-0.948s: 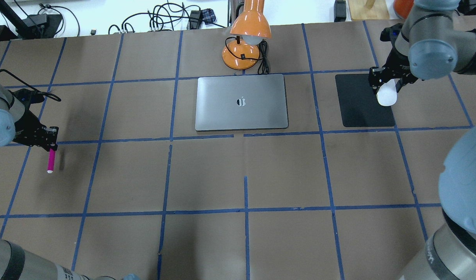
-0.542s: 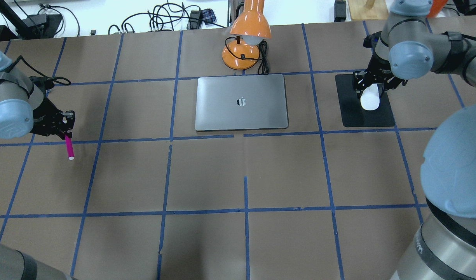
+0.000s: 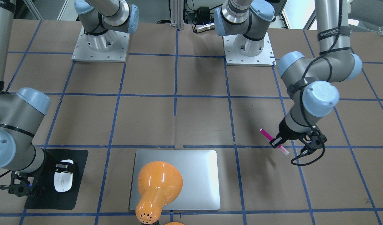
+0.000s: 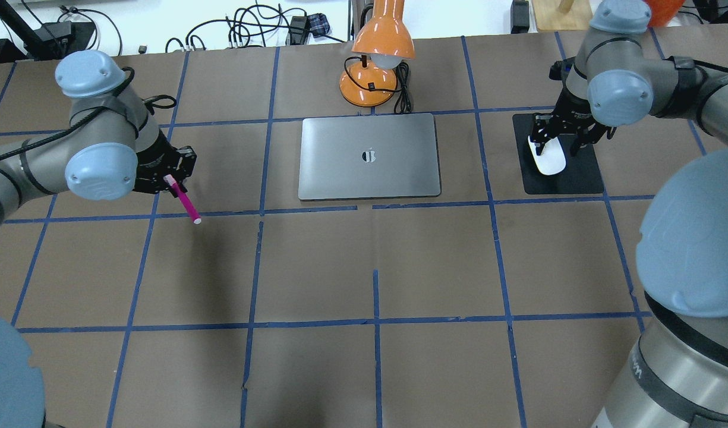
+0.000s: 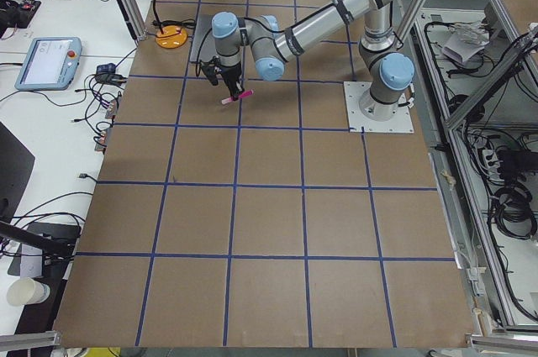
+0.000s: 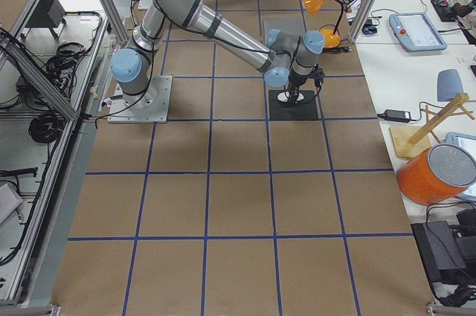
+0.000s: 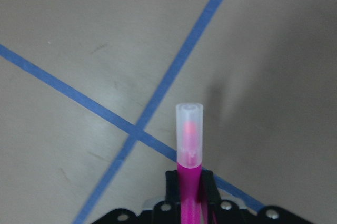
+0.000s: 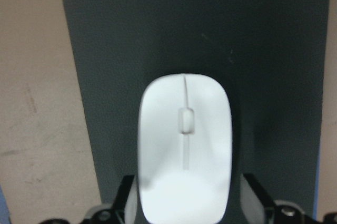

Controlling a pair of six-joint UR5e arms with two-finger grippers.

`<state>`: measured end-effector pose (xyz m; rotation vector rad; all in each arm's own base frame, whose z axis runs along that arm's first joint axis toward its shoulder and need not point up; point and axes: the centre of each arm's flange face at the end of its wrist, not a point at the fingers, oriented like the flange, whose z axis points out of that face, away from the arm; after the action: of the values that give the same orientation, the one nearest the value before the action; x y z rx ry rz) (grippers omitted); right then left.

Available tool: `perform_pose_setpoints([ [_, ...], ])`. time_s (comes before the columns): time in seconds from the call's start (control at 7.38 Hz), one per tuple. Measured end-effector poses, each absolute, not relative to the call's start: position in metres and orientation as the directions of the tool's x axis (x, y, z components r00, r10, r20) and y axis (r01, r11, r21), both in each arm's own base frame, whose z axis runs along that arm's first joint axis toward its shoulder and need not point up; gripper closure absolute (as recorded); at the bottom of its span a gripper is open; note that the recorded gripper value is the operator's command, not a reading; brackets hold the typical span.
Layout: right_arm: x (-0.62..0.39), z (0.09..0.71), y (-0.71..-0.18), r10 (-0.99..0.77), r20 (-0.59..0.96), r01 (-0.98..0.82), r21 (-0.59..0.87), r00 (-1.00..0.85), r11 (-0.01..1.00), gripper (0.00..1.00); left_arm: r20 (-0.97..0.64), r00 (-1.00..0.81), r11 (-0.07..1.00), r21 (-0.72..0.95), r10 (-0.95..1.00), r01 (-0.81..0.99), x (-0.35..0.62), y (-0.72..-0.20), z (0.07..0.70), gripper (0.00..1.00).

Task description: Place pen and mouse around notebook

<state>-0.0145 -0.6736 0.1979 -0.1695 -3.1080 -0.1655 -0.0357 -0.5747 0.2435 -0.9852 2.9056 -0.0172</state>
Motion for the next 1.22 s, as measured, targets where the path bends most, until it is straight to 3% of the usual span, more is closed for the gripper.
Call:
perform_pose_setpoints([
  [0.41,-0.017,0.219,-0.687,0.110,0.036,0.113,0.079,-0.993,0.990,0.00,-0.004,-0.624,0.624,0.000,-0.781,-0.781,-0.155,-0.559,0.240,1.00],
  [0.81,0.003,0.290,-0.698,0.066,0.028,0.069,0.110,-0.997,0.992,0.00,0.009,-0.447,0.447,0.040,-0.894,-0.894,-0.239,-0.535,0.231,1.00],
  [1.22,0.082,0.389,-0.650,-0.026,-0.003,-0.026,0.076,-1.000,0.997,0.00,-0.010,-0.294,0.293,0.053,-0.956,-0.955,-0.297,-0.512,0.218,1.00],
])
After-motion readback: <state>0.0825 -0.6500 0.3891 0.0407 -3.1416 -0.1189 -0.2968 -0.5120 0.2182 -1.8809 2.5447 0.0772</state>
